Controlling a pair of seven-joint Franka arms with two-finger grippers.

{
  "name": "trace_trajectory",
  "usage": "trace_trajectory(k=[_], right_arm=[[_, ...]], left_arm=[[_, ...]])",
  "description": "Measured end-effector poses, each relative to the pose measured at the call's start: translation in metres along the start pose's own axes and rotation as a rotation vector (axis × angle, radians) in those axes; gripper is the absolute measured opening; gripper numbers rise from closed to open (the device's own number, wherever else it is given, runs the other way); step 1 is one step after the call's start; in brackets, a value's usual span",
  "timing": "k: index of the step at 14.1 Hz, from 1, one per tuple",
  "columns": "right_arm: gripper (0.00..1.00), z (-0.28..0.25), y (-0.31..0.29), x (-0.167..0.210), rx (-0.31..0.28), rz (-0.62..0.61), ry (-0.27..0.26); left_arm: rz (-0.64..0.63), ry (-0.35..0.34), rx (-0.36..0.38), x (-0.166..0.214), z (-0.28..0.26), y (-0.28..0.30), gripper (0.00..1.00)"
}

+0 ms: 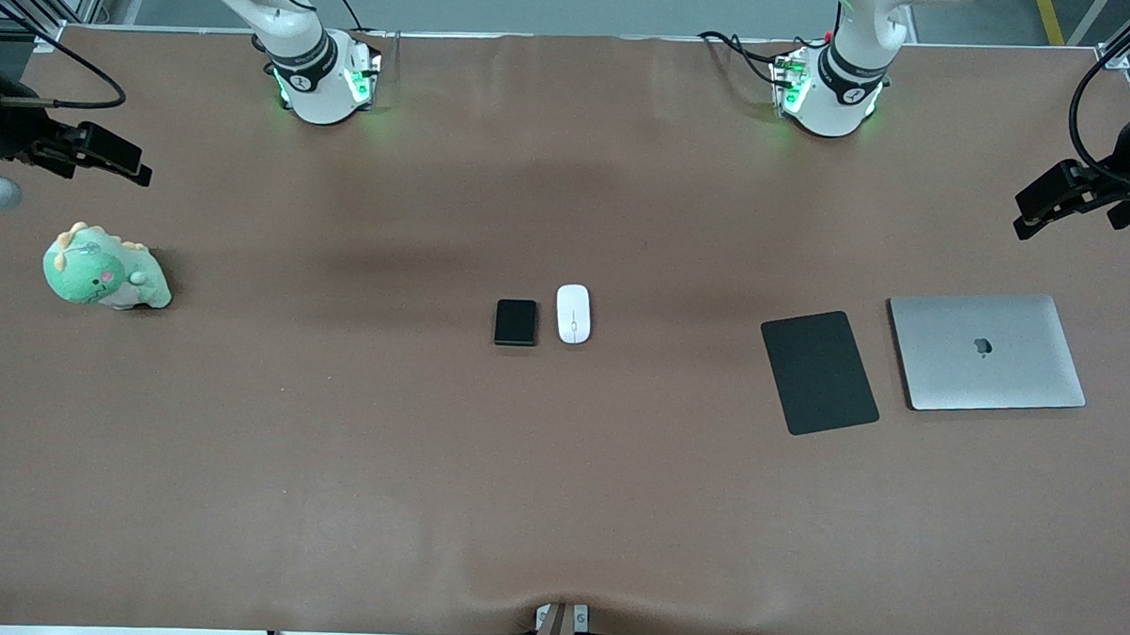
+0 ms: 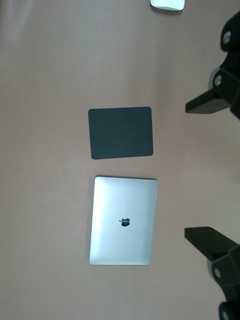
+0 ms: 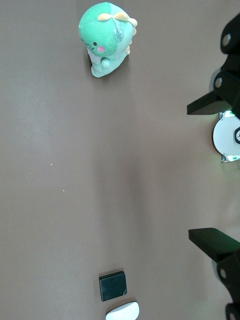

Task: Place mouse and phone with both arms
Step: 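Move the left gripper toward the white mouse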

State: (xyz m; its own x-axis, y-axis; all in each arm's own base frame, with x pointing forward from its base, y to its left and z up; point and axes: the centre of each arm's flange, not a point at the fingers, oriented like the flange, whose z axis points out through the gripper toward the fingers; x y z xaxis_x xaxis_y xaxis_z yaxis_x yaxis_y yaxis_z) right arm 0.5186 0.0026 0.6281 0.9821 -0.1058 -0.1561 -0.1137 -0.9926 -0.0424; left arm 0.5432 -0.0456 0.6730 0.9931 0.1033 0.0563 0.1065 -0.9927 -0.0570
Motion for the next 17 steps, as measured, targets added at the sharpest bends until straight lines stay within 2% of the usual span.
trace_trajectory(k=[11,14,17], right_arm=[[1.00,0.000,0.000,0.000,0.000,0.000,0.001],[1.00,-0.001,0.000,0.000,0.000,0.000,0.002],[1.00,-0.001,0.000,0.000,0.000,0.000,0.002]], left_arm=[[0.007,-0.016,0.001,0.004,0.009,0.006,1.00],[0.011,-0.031,-0.004,0.005,0.016,0.024,1.00],[0.054,-0.069,-0.015,0.003,0.035,0.067,1.00]])
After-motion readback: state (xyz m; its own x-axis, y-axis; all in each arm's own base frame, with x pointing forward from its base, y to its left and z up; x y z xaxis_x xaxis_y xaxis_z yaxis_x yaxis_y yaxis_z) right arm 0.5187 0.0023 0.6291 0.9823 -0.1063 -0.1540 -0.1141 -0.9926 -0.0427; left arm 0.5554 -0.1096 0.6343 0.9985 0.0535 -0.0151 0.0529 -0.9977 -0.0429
